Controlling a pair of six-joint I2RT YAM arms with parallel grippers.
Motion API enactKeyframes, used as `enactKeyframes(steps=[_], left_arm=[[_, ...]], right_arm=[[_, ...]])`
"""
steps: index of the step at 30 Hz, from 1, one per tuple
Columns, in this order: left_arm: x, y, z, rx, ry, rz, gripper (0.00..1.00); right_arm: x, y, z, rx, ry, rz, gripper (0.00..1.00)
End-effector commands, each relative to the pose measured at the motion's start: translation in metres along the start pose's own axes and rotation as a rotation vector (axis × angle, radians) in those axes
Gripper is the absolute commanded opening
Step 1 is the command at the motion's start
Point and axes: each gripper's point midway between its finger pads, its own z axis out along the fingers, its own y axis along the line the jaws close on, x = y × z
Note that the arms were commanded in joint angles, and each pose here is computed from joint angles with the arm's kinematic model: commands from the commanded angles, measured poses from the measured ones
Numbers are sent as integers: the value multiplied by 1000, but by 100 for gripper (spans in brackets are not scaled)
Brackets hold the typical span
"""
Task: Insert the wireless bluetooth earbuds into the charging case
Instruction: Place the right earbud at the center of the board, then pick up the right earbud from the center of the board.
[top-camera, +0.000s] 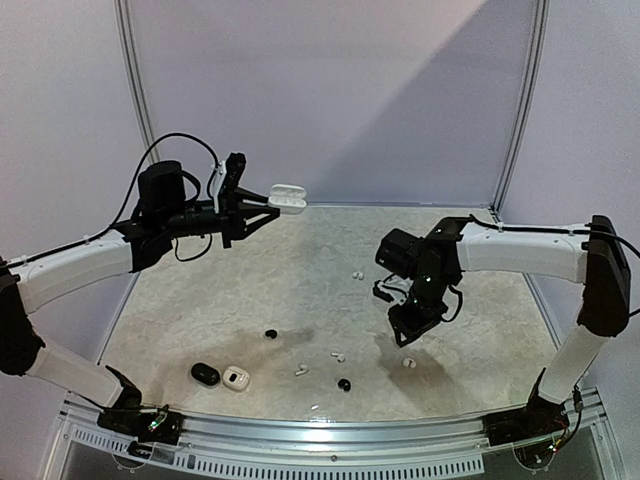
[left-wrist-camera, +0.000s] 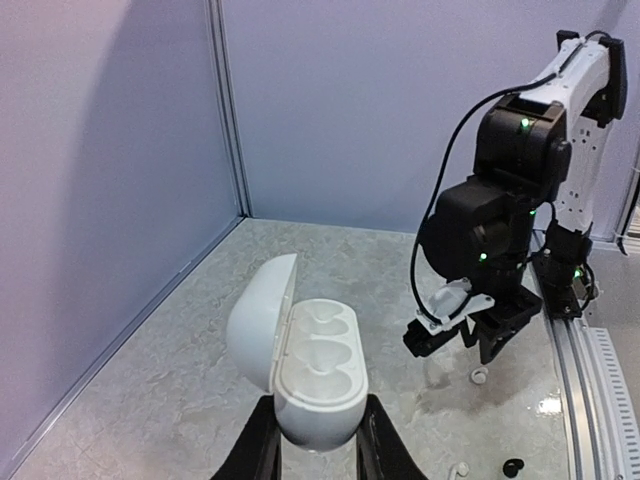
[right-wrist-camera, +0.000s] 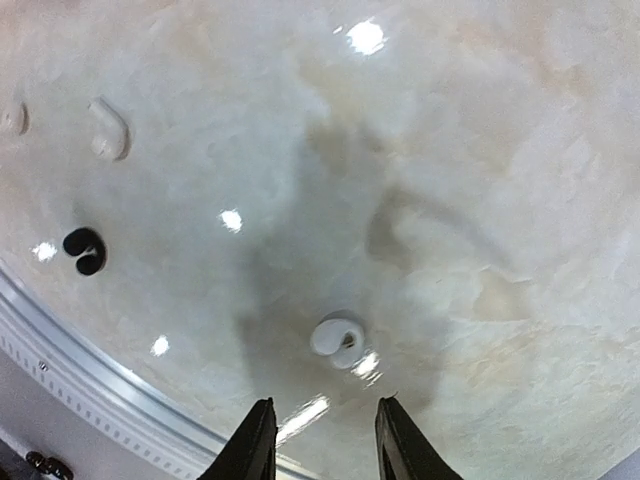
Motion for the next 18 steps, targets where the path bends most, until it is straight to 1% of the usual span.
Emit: enactKeyframes(steps=[1, 3, 7, 13, 18], left_arm=[[-10, -2, -8, -16, -10, 19, 0], [-10, -4, -9, -9, -6, 16, 0], [-10, -5, -9, -2, -4, 12, 0], [-8, -5, -9, 0, -1, 6, 0], [-9, -4, -8, 0, -5, 7, 0]], right_arm=[[-19, -29, 4, 44, -51, -195, 33], [-21, -35, 10, 44, -54, -275, 33], [-13, -36, 22, 25, -28, -379, 33], [3, -32, 37, -31, 0, -420, 32], [10, -36, 50, -20, 20, -410, 31]])
